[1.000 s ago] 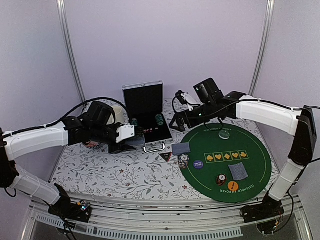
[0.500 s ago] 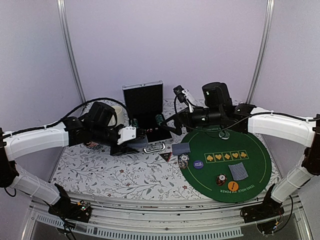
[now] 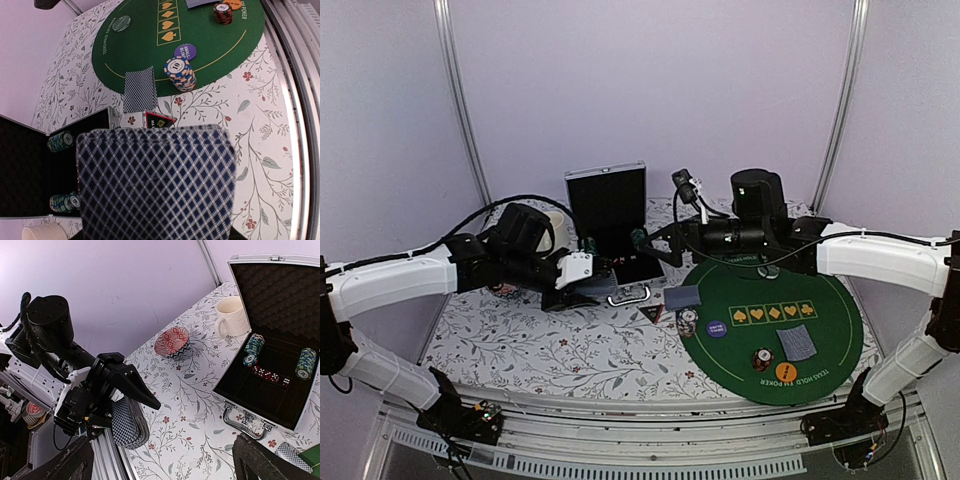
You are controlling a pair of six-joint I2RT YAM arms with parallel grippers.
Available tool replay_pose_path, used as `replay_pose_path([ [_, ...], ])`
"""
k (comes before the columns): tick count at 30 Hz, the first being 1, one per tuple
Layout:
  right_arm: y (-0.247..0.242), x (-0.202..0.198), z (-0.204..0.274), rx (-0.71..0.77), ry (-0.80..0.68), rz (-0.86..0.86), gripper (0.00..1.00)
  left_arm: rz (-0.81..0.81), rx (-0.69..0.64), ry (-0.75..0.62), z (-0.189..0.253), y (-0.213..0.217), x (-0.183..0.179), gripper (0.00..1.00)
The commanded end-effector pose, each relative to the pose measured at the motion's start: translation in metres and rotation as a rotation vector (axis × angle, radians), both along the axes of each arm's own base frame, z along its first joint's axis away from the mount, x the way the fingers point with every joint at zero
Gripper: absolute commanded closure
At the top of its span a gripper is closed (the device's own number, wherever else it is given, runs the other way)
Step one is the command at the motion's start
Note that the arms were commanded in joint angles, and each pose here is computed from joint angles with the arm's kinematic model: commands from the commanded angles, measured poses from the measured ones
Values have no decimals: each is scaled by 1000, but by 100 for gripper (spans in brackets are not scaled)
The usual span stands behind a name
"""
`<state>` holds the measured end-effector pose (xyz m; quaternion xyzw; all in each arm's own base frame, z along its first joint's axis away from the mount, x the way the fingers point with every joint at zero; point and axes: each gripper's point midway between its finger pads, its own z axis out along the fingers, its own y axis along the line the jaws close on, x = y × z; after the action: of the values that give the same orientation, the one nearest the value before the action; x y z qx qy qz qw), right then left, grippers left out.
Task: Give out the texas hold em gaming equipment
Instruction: Pick up the poker card from the face-down deck piles.
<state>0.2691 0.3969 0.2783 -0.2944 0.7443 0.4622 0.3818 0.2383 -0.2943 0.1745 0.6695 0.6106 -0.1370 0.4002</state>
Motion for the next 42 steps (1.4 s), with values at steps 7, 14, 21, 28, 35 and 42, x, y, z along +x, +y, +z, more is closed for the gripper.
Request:
replay_pose_path([
  [7,15,1,-19,22,78,30,1,-39,-79,-65,26,-10,-4,53],
  [14,31,1,-34,11,122,58,1,-26,-73,-77,27,-8,-2,53],
  [21,46,-8,-44,11,143,103,1,-33,-78,-82,29,-8,-4,53],
  [28,51,-10,-53,5,154,122,1,-27,-77,-83,29,-7,-2,53],
  [35,54,-12,-53,14,158,130,1,-33,-77,-80,28,-8,-3,53],
  [42,57,-15,-51,24,150,144,1,-36,-79,-78,28,-8,-4,53],
])
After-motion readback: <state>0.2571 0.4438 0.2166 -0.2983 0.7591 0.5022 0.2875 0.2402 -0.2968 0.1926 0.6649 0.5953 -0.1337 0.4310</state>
